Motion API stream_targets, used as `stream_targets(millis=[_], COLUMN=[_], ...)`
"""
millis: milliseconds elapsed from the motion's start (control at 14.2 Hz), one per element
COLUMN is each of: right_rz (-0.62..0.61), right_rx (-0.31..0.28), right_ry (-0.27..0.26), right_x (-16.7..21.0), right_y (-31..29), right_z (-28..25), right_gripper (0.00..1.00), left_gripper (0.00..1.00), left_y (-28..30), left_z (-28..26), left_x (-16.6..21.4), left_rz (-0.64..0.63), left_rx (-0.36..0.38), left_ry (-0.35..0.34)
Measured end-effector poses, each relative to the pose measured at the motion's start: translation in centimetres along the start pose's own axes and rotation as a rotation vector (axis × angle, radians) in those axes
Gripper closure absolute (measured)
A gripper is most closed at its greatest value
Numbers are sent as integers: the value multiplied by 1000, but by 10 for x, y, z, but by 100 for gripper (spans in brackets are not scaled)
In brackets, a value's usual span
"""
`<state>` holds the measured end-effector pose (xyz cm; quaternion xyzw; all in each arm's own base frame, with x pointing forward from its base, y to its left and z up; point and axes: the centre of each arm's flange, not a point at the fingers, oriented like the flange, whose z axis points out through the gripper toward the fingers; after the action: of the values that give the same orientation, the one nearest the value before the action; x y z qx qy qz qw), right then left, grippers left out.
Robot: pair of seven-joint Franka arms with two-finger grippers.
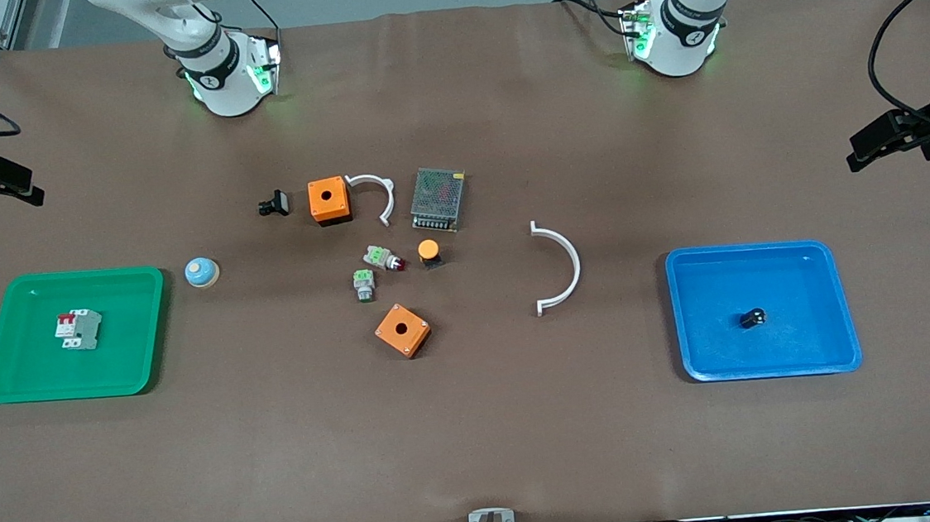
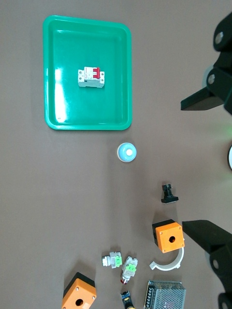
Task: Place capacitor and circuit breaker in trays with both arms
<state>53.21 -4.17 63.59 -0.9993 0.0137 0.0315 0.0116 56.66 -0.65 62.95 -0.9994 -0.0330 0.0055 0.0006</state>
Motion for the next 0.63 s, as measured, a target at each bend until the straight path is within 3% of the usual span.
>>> stream_targets(millis=[635], right_rz=[1], right_rx=[0], right_ry=[20], right_x=[0], right_y=[1], right_z=[-3], right_gripper=[0], left_gripper=[0], left_y=[3], left_z=[0], left_x=[0], left_rz=[6], left_rx=[-1], left_ry=[0])
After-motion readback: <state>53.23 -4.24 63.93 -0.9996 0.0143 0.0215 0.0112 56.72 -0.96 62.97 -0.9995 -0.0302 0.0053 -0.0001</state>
